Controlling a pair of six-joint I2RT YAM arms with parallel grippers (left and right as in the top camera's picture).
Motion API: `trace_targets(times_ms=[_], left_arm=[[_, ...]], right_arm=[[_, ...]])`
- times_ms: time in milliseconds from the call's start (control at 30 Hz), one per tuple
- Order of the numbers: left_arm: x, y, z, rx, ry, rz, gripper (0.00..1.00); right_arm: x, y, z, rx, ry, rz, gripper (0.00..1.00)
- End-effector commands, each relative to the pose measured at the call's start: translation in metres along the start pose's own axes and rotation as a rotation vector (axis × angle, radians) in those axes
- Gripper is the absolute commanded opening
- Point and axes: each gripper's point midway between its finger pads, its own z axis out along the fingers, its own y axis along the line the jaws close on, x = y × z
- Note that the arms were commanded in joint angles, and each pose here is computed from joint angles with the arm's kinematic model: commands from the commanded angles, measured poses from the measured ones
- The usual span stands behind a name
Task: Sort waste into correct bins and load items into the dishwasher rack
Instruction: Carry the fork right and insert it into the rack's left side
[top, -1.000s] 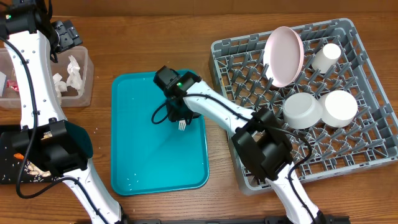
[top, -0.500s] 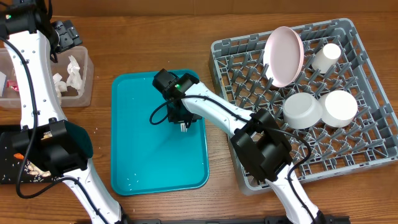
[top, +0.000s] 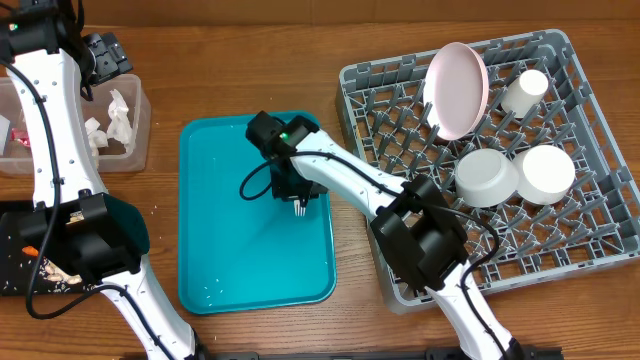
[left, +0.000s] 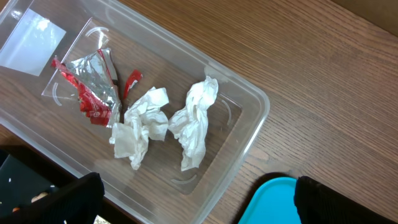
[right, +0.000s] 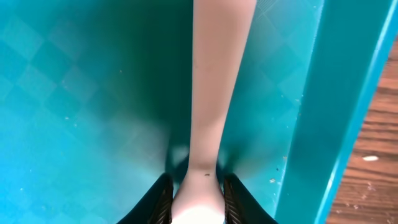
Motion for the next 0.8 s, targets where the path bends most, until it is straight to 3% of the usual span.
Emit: trace_targets(times_ms=[0,367,567,767], left_arm=[[-0.006,0.001,-0.011,-0.007,-0.031,-0.018,1.0],[-0.005,0.0,-0.011,-0.006,-0.031,-0.016,1.0],[-0.005,0.0,-0.011,-0.006,-0.031,-0.016,1.0],[-0.005,0.0,-0.011,-0.006,-0.031,-0.016,1.0]], right_arm=[[-0.012,0.01,-0.016,-0.023,-0.04,-0.008,0.04],[-0.041,0.001,-0.101,-0.077,-0.144,-0.043,0.04],[-0.066,-0.045,-0.151,-0.063,-0.221,-0.07,0.04],[-0.082,-0.115,-0.165,-0.024,-0.208,-0.051,0.04]])
